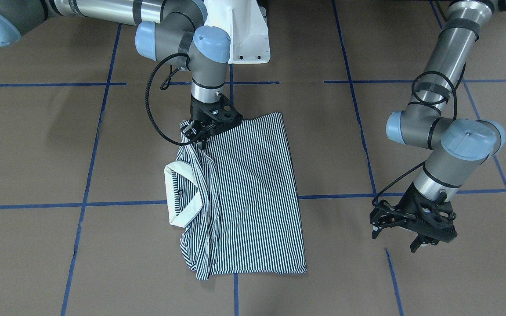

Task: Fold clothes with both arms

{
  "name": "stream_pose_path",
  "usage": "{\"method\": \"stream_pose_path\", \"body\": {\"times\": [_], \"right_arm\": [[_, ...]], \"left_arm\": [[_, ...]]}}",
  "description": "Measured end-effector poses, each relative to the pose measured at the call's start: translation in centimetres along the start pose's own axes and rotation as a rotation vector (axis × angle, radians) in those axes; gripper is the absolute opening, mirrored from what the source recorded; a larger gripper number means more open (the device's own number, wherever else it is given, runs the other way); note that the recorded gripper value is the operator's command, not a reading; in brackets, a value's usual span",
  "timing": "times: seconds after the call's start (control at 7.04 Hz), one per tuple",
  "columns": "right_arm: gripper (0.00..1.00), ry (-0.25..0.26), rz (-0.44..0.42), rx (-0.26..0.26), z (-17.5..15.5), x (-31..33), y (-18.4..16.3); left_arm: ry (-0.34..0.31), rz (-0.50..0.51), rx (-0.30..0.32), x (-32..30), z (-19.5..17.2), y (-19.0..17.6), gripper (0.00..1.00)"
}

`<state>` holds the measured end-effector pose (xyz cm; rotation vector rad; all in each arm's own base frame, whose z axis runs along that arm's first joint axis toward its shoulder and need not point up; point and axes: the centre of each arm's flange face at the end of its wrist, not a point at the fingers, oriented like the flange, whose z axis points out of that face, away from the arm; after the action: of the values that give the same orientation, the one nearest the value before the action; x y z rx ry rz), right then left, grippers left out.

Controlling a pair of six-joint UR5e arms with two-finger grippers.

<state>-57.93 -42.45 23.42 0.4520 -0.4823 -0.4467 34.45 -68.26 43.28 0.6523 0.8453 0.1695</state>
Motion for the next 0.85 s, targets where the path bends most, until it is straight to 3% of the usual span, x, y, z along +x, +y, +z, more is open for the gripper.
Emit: {"method": "stream_pose_path", "body": {"times": [0.28,0.43,0.57,0.85], "right_arm": [[0.0,0.004,0.012,-0.006,0.0,3.4,3.4],[0.27,0.01,0.008,-0.014,0.4,3.7,5.1],[0.98,0.013,0.001,-0.022,0.9,3.5,6.2],[1.0,0.006,0.058,-0.017,0.9,2.9,6.6]], "left_arm": [[0.001,0.0,-0.001,0.1,0.1,0.1,1.0],[0.001,0.0,-0.002,0.1,0.1,0.1,1.0],[0.001,0.0,-0.003,0.1,0.1,0.1,1.0],[0.0,0.0,-0.003,0.1,0.1,0.1,1.0]]}}
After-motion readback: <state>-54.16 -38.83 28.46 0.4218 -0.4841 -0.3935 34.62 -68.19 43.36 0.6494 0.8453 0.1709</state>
